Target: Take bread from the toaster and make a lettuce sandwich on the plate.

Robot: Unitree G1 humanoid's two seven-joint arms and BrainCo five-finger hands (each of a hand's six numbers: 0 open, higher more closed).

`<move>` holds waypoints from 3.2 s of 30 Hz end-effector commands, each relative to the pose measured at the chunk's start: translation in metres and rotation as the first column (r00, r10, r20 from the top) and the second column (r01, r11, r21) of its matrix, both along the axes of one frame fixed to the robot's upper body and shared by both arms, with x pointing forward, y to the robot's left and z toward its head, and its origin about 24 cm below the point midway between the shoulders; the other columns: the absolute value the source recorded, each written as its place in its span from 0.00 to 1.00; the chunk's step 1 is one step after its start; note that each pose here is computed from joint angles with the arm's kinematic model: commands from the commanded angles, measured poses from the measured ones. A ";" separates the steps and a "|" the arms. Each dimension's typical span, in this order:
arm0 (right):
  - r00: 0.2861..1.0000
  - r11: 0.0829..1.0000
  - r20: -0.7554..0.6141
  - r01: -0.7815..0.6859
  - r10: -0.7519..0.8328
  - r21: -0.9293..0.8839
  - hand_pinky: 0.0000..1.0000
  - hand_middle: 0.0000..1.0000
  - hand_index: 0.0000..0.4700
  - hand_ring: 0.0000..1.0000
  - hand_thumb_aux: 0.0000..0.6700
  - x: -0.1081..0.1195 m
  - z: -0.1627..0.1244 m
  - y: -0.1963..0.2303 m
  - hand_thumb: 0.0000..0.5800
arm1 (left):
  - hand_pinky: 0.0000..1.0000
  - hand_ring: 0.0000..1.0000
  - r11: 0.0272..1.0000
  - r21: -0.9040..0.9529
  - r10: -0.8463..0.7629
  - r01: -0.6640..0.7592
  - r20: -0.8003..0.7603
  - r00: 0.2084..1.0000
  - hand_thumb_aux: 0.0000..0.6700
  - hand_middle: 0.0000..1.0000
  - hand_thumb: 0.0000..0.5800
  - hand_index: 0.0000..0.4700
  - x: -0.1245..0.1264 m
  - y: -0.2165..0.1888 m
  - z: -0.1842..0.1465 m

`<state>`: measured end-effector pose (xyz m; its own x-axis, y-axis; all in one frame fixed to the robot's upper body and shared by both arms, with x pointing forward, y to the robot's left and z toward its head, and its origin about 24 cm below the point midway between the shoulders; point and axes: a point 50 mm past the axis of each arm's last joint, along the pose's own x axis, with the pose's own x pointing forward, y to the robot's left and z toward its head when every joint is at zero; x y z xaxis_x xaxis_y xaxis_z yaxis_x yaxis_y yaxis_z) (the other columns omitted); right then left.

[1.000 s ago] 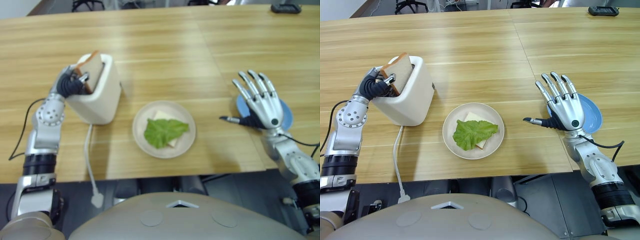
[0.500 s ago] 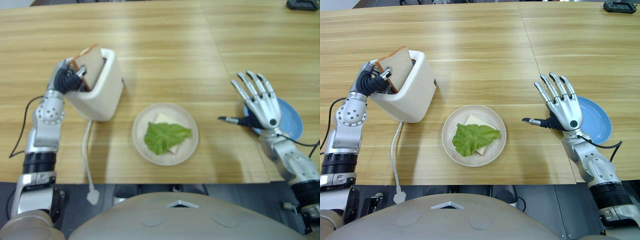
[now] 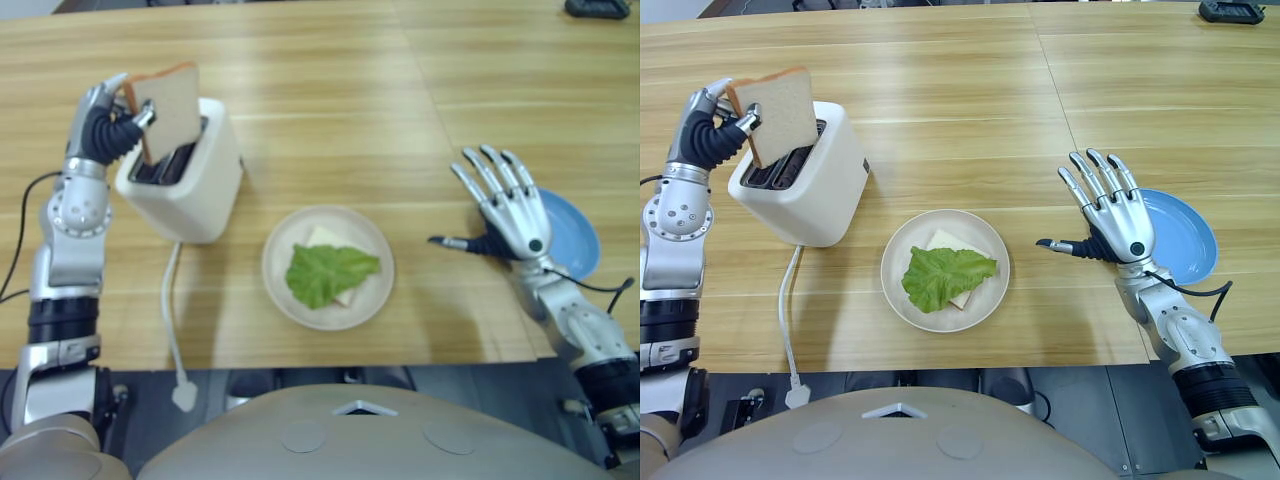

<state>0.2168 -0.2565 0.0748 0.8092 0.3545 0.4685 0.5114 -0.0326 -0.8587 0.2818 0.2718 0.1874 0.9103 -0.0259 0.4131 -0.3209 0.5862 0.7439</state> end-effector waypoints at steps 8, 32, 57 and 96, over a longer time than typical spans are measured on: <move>1.000 1.000 -0.011 -0.026 0.026 0.014 0.00 0.00 0.00 0.00 0.00 0.003 -0.003 0.008 0.00 | 1.00 1.00 0.992 0.110 -0.068 0.055 0.112 0.991 1.00 1.00 1.00 0.98 -0.005 -0.012 0.028; 0.999 0.999 0.049 -0.001 -0.002 0.052 0.00 0.00 0.00 0.00 0.00 0.005 0.005 -0.003 0.00 | 1.00 1.00 0.754 0.492 -0.522 0.435 0.048 0.851 1.00 1.00 1.00 0.98 -0.015 -0.100 -0.011; 0.974 0.964 -0.043 -0.212 0.222 0.158 0.00 0.00 0.00 0.00 0.00 0.026 0.015 0.029 0.00 | 1.00 1.00 0.618 0.522 -0.669 0.588 -0.043 0.742 1.00 1.00 1.00 0.98 -0.033 -0.150 -0.069; 0.660 0.812 -0.486 -0.537 0.573 0.229 0.00 0.00 0.00 0.00 0.00 0.031 0.011 0.100 0.00 | 1.00 1.00 0.550 0.523 -0.667 0.651 -0.193 0.720 1.00 1.00 1.00 0.98 -0.044 -0.172 -0.115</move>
<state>0.2479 -0.1568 0.0846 0.5919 0.8011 0.0892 -0.1047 0.1861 -0.9769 0.2378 0.0990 0.0827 0.5310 -0.8216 0.2072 -0.0367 0.2220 0.9744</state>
